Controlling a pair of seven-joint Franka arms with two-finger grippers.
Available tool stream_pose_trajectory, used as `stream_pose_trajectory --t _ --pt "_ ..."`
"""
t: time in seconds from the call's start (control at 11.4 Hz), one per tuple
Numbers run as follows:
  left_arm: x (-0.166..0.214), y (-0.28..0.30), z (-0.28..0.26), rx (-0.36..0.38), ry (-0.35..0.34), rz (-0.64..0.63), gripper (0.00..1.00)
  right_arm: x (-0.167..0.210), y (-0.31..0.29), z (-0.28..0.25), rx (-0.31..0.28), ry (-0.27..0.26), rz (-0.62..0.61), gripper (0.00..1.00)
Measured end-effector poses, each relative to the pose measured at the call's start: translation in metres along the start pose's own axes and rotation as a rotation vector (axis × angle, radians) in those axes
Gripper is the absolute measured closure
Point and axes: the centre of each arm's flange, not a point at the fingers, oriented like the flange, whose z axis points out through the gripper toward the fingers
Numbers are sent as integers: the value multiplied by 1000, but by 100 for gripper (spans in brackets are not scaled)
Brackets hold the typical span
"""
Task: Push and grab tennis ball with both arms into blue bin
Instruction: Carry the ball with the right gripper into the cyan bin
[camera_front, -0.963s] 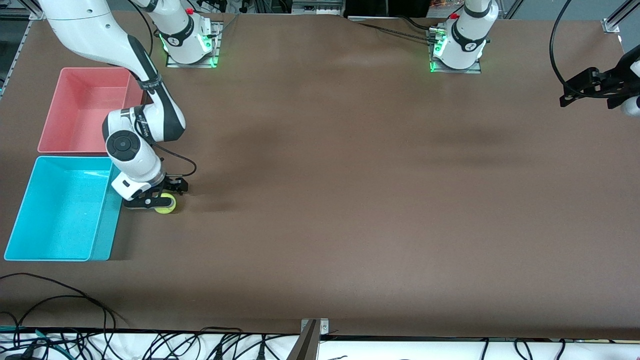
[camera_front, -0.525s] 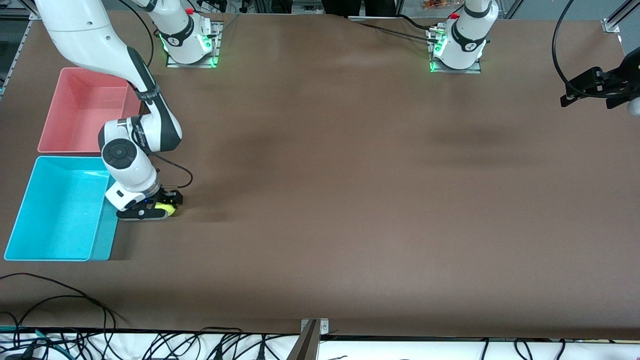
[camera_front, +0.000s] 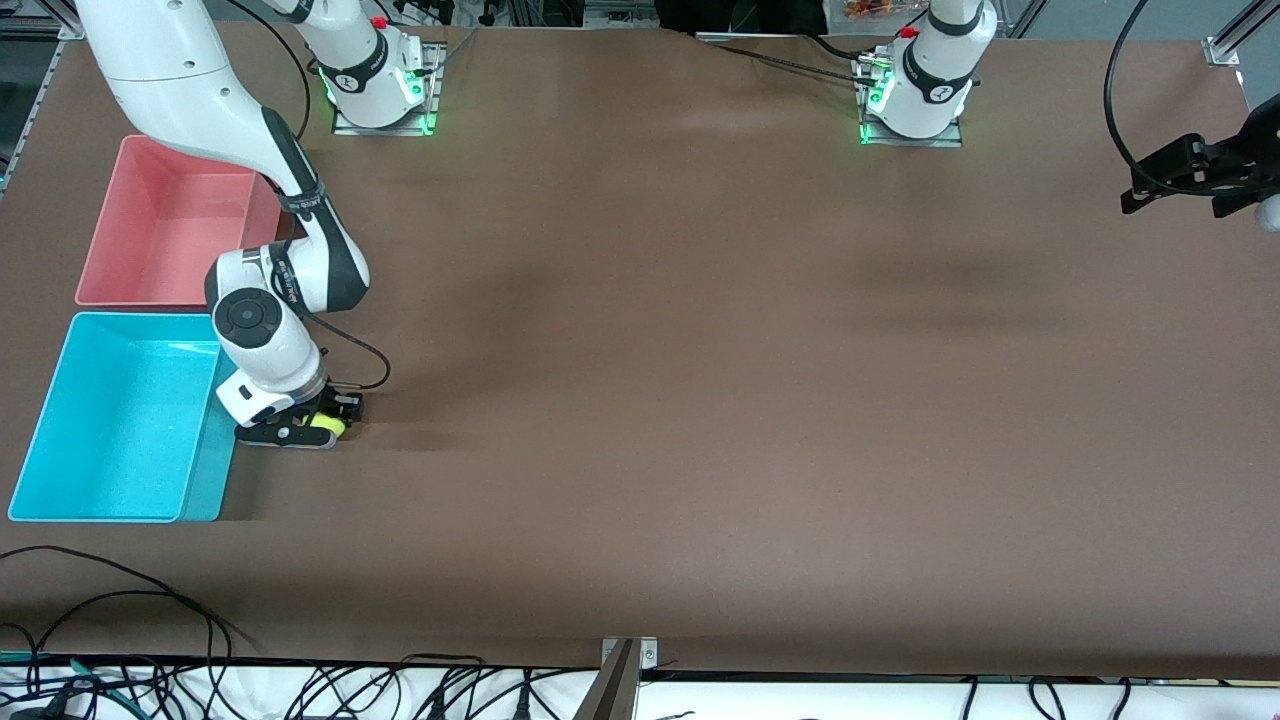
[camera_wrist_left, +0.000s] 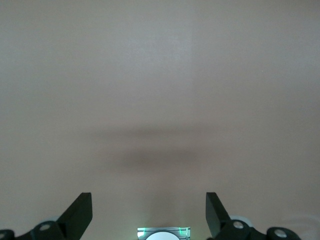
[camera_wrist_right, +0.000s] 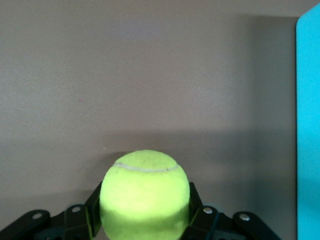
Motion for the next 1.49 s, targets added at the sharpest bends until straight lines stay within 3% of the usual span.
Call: stream_pose_trajectory --t 0.26,0.53,0.61,0.96,1.31,1.49 --pt "0 0 0 0 0 0 0 7 3 -6 -13 -12 13 35" --pt "0 0 0 0 0 0 0 43 40 -57 -114 -141 60 35" --pt "0 0 0 0 0 0 0 57 61 -81 -115 -169 75 35" --pt "0 0 0 0 1 0 0 66 180 -111 40 -238 141 35" --pt "-1 0 -8 1 17 0 0 19 239 -63 177 -388 78 35" --pt "-1 0 -8 1 18 0 0 -3 257 -42 217 -429 18 35"
